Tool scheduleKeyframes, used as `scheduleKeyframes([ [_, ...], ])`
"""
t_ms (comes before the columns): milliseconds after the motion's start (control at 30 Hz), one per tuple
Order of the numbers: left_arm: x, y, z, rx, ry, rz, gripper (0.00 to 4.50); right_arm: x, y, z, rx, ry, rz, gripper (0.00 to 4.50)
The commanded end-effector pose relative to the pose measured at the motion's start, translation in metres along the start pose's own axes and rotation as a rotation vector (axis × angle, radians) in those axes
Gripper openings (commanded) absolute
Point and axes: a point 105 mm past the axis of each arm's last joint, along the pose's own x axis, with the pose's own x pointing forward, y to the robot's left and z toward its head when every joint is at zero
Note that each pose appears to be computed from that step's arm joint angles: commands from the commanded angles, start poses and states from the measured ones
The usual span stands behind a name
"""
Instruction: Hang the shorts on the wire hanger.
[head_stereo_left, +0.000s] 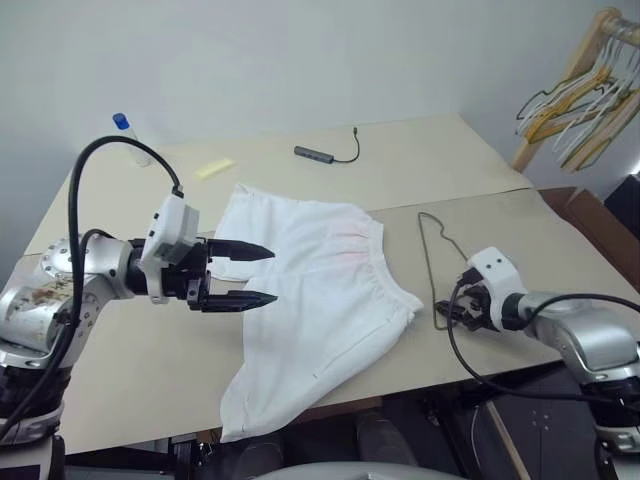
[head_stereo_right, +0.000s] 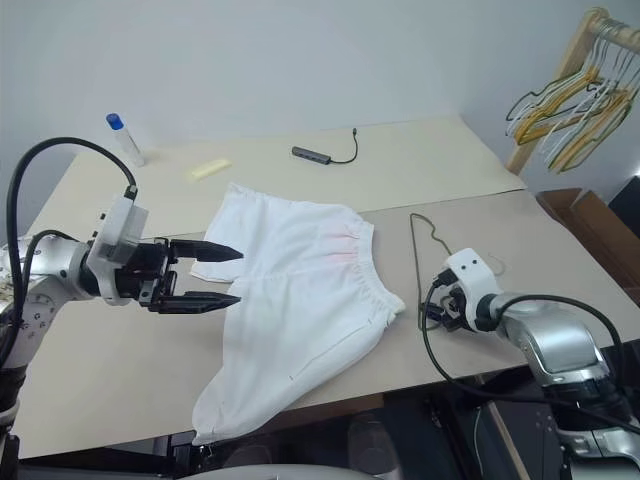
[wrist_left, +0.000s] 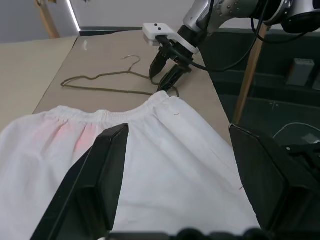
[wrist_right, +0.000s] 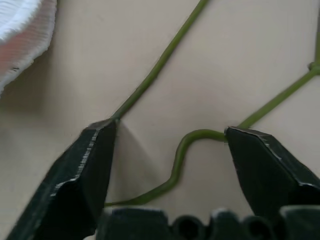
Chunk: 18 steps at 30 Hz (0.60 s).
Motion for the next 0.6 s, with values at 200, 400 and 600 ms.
scheduleKeyframes([
  [200,-0.002,-0.003,0.006,0.059,-0.026,0.051,3.48,-0.007,-0.008,-0.015,0.016,0.052,-0.063,0.79],
  [400,0.000,-0.002,0.007,0.065,-0.031,0.056,3.48,-0.020,-0.022,0.012,-0.038,-0.109,-0.148,0.51],
  [600,-0.002,-0.001,0.006,0.063,-0.031,0.055,3.48,-0.038,-0.018,0.017,0.033,-0.103,-0.147,2.48],
])
